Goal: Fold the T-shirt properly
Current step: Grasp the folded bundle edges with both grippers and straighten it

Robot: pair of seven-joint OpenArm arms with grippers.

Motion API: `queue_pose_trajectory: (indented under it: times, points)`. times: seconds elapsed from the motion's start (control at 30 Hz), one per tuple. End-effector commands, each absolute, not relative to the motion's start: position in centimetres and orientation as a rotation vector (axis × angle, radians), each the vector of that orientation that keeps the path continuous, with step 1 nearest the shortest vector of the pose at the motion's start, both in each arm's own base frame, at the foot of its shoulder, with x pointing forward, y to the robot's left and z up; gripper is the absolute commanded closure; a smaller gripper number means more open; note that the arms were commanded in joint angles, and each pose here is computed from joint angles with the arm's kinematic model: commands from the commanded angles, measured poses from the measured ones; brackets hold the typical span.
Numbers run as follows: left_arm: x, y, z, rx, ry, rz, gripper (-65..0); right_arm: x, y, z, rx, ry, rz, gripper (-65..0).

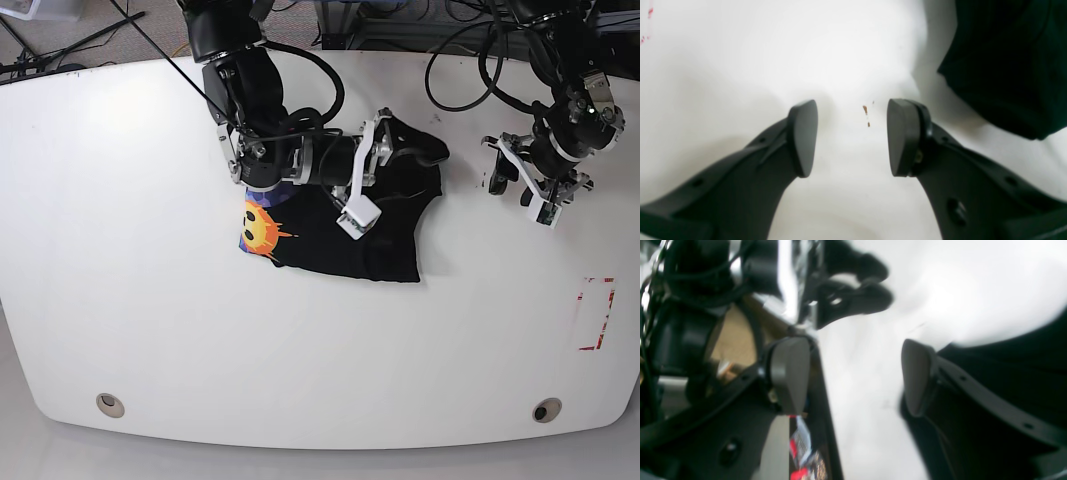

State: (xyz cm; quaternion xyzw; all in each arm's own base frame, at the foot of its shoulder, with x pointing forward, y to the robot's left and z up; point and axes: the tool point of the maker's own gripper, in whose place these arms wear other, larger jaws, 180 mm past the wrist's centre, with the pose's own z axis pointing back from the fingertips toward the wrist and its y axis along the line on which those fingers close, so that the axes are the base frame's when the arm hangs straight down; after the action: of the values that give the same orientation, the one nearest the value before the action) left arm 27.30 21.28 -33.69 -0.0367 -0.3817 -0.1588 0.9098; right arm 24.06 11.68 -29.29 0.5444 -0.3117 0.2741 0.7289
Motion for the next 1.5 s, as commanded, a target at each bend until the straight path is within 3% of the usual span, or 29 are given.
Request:
queue_pose_trajectory:
  times: [0.0,0.33,0.43,0.53,0.6,0.8,1.17,1.47]
  points:
    - [28.1,21.3,-32.1,-0.065,-0.838,-0.365,-31.1,25.9,10.2,-28.1,1.199,-0.762,0.558,-40.1]
    - [28.4,14.3,-32.5,-0.177,-0.83,-0.546,-31.1,32.1,-1.6,-29.6,0.946,-0.878,0.393,-38.7]
    - [28.7,11.2,-32.4,-0.228,-0.834,-0.626,-31.1,34.1,-5.1,-30.6,0.891,-0.875,0.322,-29.6]
    - [28.4,7.8,-32.4,-0.284,-0.828,-0.718,-31.1,35.9,-7.9,-31.9,0.858,-0.847,0.259,-16.3]
    - [28.2,6.4,-32.4,-0.312,-0.828,-0.743,-31.1,36.7,-8.9,-32.3,0.841,-0.833,0.25,-12.5]
    - [28.1,4.3,-33.0,-0.297,-0.818,-0.75,-31.1,38.6,-11.1,-33.9,0.669,-0.784,0.295,-13.8]
    - [26.7,6.4,-38.6,-0.201,-0.623,-0.801,-31.1,38.3,-8.9,-38.2,0.397,-0.718,0.496,-13.5]
    - [28.3,10.3,-40.7,-0.148,-0.564,-0.808,-31.1,37.1,-8.8,-39.9,0.354,-0.743,0.528,-13.2]
